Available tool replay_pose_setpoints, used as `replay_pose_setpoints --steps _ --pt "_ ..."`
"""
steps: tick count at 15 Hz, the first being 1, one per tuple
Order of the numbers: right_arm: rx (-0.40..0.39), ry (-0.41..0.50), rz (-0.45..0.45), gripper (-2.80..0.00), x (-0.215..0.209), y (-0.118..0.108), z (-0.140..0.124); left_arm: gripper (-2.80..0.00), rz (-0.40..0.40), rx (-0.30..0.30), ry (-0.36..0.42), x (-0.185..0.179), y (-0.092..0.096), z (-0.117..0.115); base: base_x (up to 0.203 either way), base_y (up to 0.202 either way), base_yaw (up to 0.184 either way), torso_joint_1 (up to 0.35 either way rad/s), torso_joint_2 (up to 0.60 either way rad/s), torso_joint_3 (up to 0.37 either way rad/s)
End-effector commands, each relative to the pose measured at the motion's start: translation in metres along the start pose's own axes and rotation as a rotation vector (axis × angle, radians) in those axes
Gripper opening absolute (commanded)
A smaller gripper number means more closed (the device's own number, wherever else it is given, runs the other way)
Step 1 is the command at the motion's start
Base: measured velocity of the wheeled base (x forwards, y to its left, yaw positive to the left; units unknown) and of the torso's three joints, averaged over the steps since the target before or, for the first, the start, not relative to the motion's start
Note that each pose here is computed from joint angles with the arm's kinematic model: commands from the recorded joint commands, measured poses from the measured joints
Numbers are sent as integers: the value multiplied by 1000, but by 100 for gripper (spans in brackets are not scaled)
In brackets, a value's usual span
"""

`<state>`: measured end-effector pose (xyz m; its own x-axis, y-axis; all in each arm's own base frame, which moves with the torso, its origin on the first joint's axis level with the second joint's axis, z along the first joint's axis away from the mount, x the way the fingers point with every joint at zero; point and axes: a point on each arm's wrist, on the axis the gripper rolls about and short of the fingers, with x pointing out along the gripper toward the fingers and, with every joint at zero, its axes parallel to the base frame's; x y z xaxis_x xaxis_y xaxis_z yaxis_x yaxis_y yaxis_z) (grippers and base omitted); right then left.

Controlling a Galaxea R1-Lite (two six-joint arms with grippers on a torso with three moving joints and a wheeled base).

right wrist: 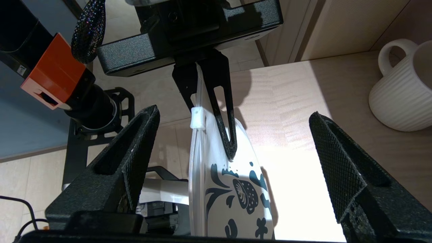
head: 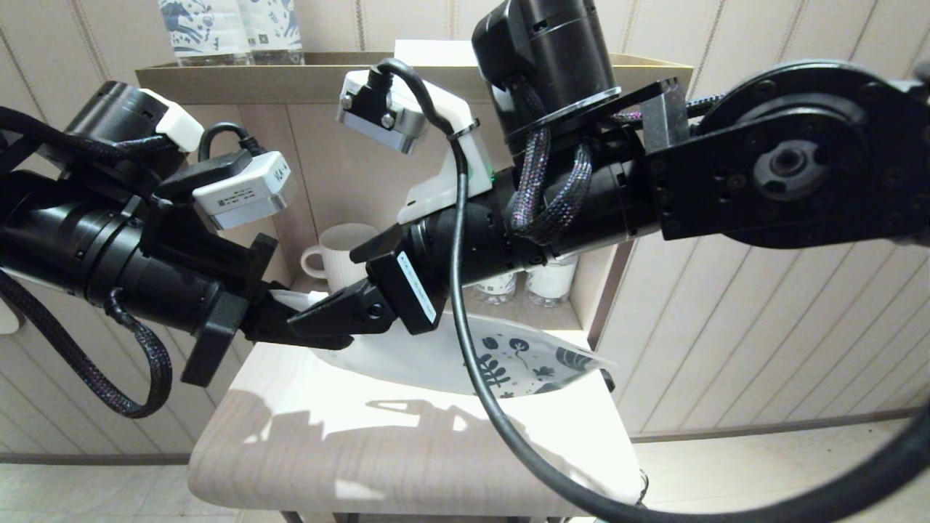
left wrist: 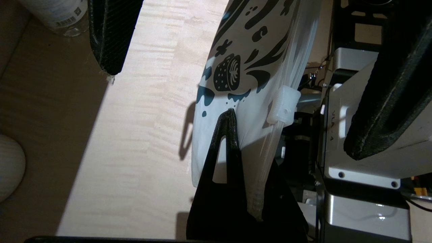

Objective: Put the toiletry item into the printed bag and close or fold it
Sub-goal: Close the strorage bag and place it on the desk

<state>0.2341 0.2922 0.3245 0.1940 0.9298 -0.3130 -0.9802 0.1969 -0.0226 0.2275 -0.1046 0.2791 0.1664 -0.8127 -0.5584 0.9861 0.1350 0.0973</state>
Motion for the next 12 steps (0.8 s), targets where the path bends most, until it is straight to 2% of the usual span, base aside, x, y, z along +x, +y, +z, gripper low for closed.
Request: replay_pose_setpoints --steps 1,8,10,12 --pt "-1 1 3 0 0 0 0 -280 -5 2 -2 0 0 0 0 0 0 0 0 0" --pt "-3 -1 2 0 1 0 0 -280 -20 -2 -13 0 -1 -1 0 0 0 0 0 0" --pt "-6 11 -23 0 0 -1 -1 -280 -23 -10 -7 2 -1 -3 0 0 0 0 0 0" --pt "-49 7 -35 0 0 -2 0 -280 -21 -2 -12 0 -2 -1 0 0 0 0 0 0"
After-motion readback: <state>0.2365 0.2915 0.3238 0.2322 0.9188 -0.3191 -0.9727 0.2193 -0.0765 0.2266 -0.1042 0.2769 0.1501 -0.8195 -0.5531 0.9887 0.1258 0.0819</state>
